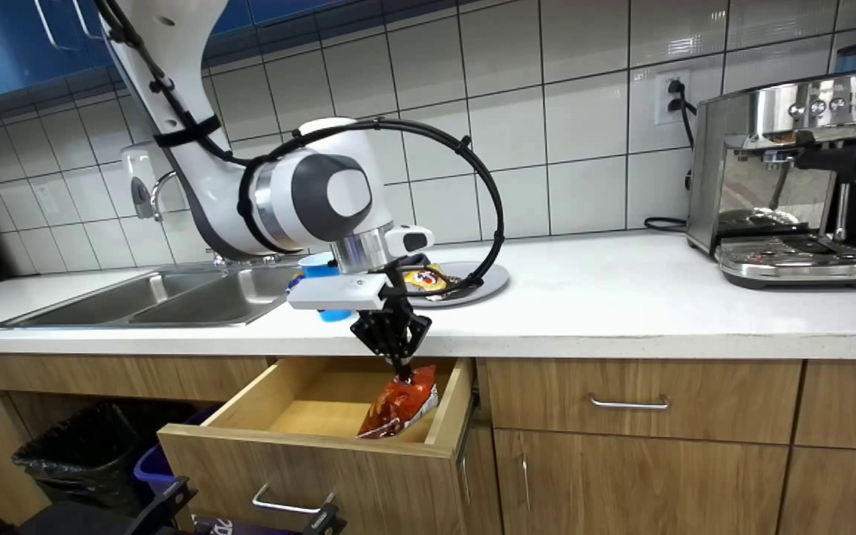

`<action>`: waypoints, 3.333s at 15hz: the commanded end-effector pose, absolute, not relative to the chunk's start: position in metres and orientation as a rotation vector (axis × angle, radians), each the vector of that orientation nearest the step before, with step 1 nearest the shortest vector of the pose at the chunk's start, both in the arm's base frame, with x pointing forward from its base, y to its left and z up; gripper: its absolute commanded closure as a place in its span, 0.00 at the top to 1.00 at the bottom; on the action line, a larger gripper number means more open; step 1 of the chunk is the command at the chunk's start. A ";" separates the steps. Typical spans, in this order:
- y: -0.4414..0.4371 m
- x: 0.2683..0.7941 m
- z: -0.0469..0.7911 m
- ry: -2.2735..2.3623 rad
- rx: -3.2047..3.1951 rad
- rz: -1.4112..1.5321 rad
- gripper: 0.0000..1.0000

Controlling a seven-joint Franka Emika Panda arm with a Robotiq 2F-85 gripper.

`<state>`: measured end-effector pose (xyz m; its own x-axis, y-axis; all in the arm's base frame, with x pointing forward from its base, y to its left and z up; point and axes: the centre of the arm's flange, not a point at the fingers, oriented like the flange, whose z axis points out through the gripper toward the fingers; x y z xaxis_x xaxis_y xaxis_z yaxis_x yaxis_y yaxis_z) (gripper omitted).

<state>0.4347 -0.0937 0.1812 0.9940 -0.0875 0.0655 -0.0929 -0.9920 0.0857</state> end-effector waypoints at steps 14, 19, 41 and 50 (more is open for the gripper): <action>-0.096 0.446 0.162 -0.093 3.001 0.103 0.40; -0.095 0.444 0.180 -0.100 3.023 0.124 0.78; -0.095 0.464 0.253 -0.167 3.032 0.270 1.00; -0.095 0.464 0.253 -0.165 3.032 0.270 1.00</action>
<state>0.4638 -0.0945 0.2532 0.9784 -0.0995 0.1811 -0.1159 -0.9898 0.0827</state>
